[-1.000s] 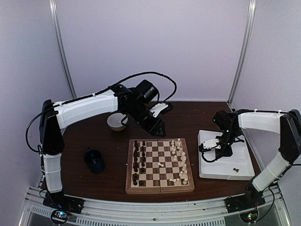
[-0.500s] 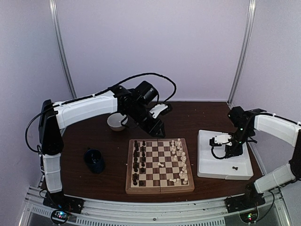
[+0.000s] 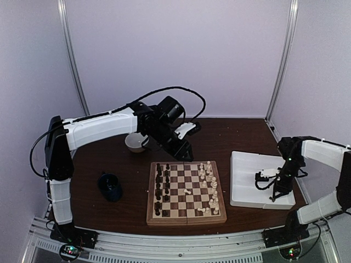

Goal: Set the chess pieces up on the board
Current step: Pick up the pawn from the storage box, then pass from the right arm to the left, then place the pawn on b7.

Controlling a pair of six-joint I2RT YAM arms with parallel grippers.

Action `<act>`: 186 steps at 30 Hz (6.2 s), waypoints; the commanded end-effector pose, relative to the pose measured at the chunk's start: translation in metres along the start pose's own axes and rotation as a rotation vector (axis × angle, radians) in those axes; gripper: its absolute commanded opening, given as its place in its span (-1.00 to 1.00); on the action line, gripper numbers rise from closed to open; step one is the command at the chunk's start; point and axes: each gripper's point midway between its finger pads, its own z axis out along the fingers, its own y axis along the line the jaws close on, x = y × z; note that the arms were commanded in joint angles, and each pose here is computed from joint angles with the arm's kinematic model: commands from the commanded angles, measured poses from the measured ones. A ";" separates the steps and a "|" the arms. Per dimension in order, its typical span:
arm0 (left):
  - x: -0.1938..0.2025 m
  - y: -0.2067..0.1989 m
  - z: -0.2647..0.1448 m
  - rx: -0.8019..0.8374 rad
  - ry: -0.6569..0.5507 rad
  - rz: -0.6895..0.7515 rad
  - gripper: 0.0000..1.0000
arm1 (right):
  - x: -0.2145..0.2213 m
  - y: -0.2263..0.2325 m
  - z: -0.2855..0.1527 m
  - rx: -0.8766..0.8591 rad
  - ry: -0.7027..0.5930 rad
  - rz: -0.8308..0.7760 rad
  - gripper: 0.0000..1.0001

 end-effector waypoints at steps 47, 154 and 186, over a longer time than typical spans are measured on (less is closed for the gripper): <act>-0.145 -0.075 -0.030 0.542 -0.540 -0.195 -0.11 | -0.182 0.007 -0.150 -0.015 -0.594 -0.084 -0.70; 0.164 -0.044 0.032 0.008 0.203 0.537 -0.90 | -0.176 0.000 -0.091 0.096 -0.595 -0.007 -0.03; 0.171 -0.029 0.039 -0.054 0.267 0.564 -0.56 | -0.177 0.001 -0.086 0.066 -0.582 -0.006 0.00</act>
